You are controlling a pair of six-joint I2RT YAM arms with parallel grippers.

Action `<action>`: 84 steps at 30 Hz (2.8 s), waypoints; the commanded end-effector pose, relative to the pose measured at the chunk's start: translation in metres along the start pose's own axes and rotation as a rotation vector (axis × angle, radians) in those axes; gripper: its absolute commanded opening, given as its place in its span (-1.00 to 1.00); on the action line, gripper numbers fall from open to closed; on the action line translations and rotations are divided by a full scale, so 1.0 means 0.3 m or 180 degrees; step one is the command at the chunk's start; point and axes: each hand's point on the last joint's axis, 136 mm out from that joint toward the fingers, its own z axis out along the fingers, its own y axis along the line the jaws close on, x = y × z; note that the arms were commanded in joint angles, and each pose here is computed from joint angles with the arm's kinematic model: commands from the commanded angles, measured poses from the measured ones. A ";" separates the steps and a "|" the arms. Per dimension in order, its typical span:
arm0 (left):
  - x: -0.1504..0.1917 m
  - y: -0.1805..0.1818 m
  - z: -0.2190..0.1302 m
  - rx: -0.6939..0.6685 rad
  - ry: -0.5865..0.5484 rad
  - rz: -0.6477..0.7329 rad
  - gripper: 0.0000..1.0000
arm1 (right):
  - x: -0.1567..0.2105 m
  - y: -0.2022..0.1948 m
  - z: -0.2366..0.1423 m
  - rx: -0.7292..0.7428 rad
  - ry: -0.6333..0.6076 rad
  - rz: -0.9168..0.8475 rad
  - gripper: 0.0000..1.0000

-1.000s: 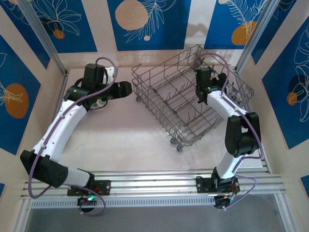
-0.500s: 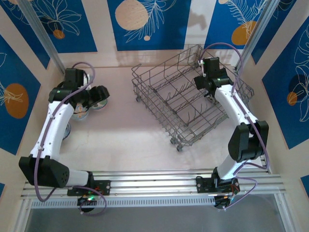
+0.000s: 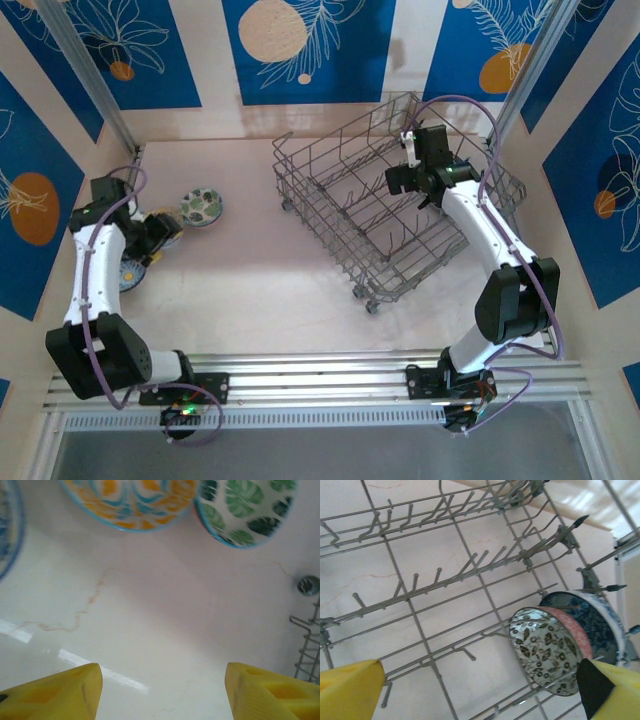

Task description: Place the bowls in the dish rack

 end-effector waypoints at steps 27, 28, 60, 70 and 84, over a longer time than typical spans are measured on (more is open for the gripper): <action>-0.073 0.506 -0.012 -0.0720 -0.0356 -0.1559 0.10 | -0.018 0.083 -0.019 -0.0327 0.0034 0.0038 0.98; -0.075 0.515 -0.009 -0.0739 -0.0356 -0.1574 0.08 | -0.021 0.083 -0.022 -0.0324 0.0029 0.0037 0.98; -0.082 0.596 0.133 -0.0793 -0.0257 -0.1722 -0.18 | 0.002 0.110 -0.008 -0.0341 0.0114 0.0012 0.98; -0.088 0.589 0.156 -0.0720 -0.0205 -0.1701 -0.33 | 0.013 0.120 -0.001 -0.0355 0.0143 0.0011 0.98; -0.069 0.551 0.161 -0.0516 -0.0135 -0.1620 -0.58 | 0.016 0.142 0.012 -0.0393 0.0171 -0.0006 0.98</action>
